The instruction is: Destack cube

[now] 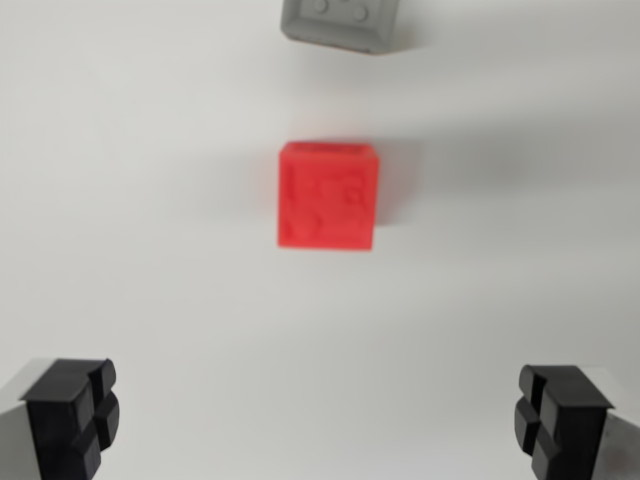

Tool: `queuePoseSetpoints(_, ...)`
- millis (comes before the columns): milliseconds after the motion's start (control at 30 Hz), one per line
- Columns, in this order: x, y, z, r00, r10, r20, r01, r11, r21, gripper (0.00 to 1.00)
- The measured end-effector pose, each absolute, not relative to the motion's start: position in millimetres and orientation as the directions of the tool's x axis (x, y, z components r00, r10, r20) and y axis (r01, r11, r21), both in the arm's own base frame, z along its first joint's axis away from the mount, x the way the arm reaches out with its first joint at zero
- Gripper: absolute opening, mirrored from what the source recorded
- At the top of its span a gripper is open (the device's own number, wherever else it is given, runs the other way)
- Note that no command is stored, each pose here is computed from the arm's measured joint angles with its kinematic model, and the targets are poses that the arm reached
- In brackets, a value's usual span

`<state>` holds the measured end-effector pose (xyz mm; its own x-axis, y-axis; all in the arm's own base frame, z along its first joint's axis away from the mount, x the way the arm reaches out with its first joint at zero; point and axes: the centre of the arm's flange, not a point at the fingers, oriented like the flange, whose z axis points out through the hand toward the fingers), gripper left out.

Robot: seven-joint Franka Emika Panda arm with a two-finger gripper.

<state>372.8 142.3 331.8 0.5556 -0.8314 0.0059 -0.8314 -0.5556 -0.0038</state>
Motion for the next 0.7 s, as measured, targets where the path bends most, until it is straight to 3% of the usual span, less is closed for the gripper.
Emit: queuePoseSetpoints(700, 373.4, 142.8, 397.4, 0.556, -0.831, 0.0063, -0.831, -0.556, -0.0023, 1.0)
